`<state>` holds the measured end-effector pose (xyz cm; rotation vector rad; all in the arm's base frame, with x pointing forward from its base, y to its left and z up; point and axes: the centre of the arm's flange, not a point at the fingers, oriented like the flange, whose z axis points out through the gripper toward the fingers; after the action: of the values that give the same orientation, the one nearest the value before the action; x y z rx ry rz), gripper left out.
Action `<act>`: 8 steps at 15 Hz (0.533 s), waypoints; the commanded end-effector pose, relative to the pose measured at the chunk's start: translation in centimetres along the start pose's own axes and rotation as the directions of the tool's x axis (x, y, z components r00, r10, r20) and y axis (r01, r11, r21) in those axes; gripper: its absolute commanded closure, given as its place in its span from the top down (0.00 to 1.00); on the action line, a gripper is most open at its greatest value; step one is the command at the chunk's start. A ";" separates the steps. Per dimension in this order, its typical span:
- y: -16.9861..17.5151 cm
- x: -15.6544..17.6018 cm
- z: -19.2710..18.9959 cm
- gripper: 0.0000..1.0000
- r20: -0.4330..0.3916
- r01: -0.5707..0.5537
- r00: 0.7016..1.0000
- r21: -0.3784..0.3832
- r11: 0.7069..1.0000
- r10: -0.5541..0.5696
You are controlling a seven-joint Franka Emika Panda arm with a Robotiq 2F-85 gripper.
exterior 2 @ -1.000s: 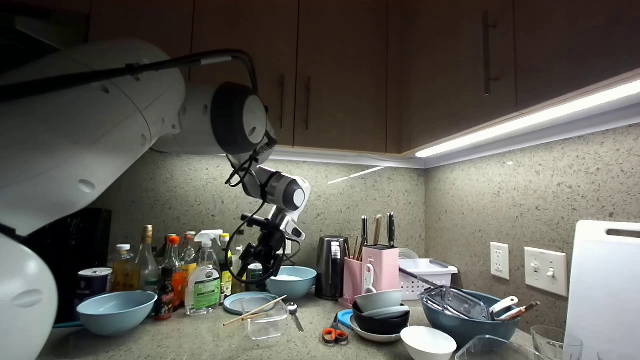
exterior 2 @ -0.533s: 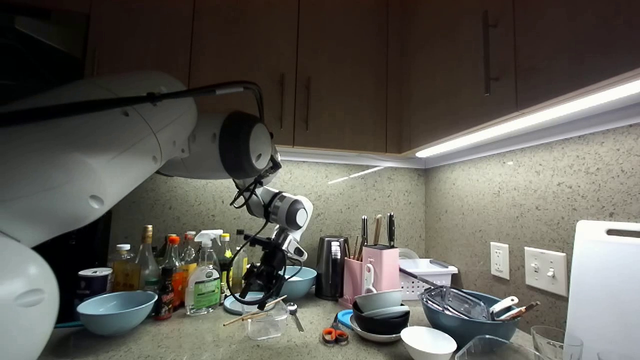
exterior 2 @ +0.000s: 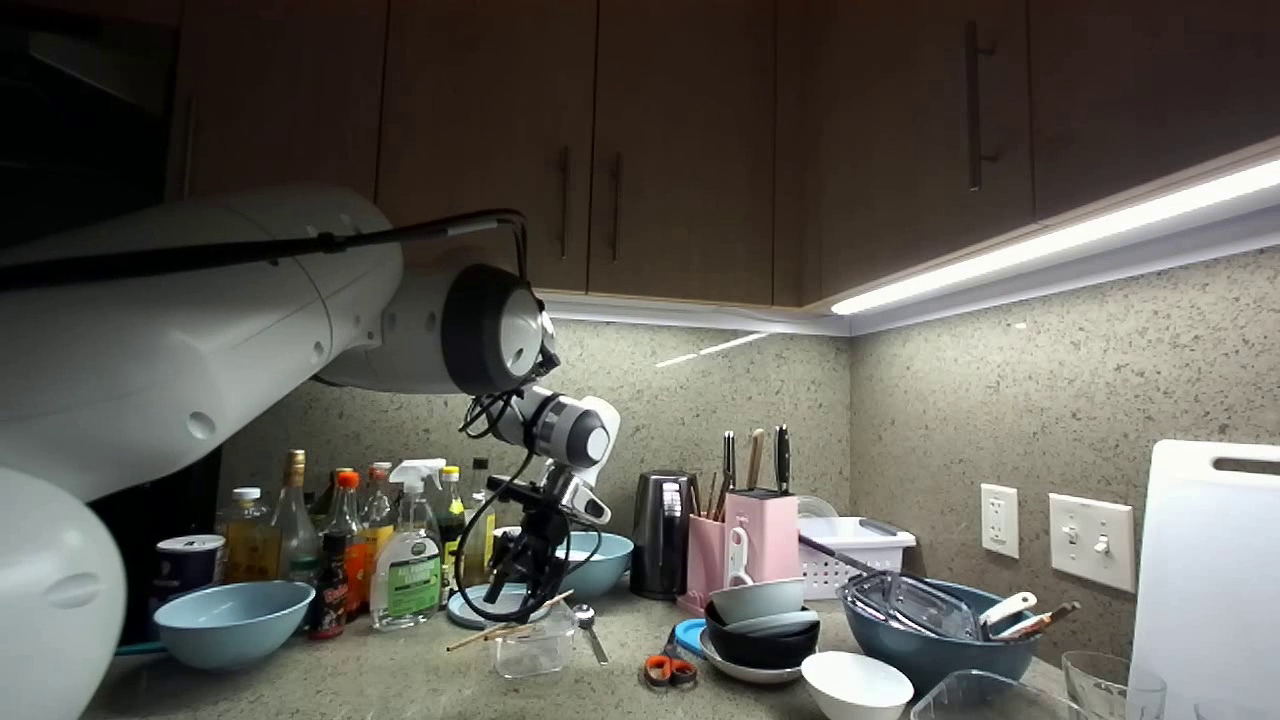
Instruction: Put the wood sticks in the the bowl
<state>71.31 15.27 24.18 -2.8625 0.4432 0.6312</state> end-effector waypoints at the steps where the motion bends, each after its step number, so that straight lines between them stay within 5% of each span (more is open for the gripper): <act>1: -0.8 1.1 0.2 0.53 -0.021 0.011 1.000 -0.007 1.000 -0.011; 8: -1.1 1.3 0.2 0.07 -0.022 0.022 1.000 0.007 1.000 -0.022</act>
<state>72.19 15.86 23.53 -2.8624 0.4322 0.6045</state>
